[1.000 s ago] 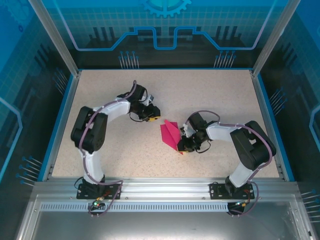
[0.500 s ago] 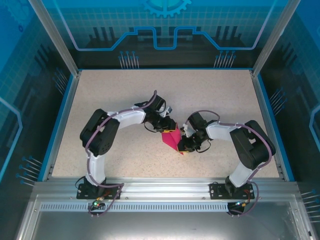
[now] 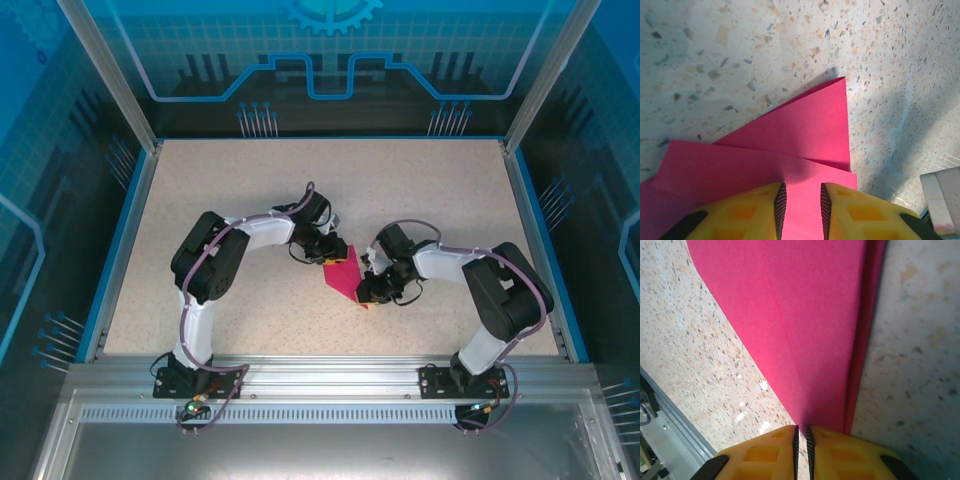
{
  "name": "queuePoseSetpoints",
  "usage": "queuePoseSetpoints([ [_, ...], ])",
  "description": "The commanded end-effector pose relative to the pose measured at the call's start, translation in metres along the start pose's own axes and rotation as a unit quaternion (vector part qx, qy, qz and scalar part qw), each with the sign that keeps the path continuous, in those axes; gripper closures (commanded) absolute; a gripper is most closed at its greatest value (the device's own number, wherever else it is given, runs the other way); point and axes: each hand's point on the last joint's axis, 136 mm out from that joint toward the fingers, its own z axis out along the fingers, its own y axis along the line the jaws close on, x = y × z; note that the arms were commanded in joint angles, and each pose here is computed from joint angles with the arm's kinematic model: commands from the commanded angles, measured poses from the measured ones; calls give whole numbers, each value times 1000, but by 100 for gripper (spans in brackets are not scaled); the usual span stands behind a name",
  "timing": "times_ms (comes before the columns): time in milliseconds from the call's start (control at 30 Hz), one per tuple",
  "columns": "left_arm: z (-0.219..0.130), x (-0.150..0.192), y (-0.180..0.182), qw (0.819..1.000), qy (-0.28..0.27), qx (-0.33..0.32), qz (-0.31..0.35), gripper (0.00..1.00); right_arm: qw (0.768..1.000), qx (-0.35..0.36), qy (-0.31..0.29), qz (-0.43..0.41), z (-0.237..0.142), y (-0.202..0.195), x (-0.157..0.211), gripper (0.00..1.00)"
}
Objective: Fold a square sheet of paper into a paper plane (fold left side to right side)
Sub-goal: Fourth fold the wing at the center of the table.
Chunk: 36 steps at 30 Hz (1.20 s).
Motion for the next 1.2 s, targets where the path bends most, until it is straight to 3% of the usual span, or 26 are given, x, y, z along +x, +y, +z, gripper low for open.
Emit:
queuePoseSetpoints([
  [0, 12, 8, 28, 999, 15, -33, -22, 70, 1000, 8, 9, 9, -14, 1, 11, 84],
  [200, 13, 9, 28, 999, 13, -30, -25, 70, 998, -33, -45, 2, -32, 34, -16, 85],
  [600, 14, 10, 27, 999, 11, -27, -26, 70, 995, -8, -78, 63, -5, 30, -63, 85],
  [967, 15, 10, 27, 999, 11, -29, -26, 71, 994, -2, -74, 80, 9, 28, -72, 85],
  [1167, 16, 10, 29, 999, 11, -35, -26, 71, 994, 35, -40, 92, 18, 11, -54, 85],
])
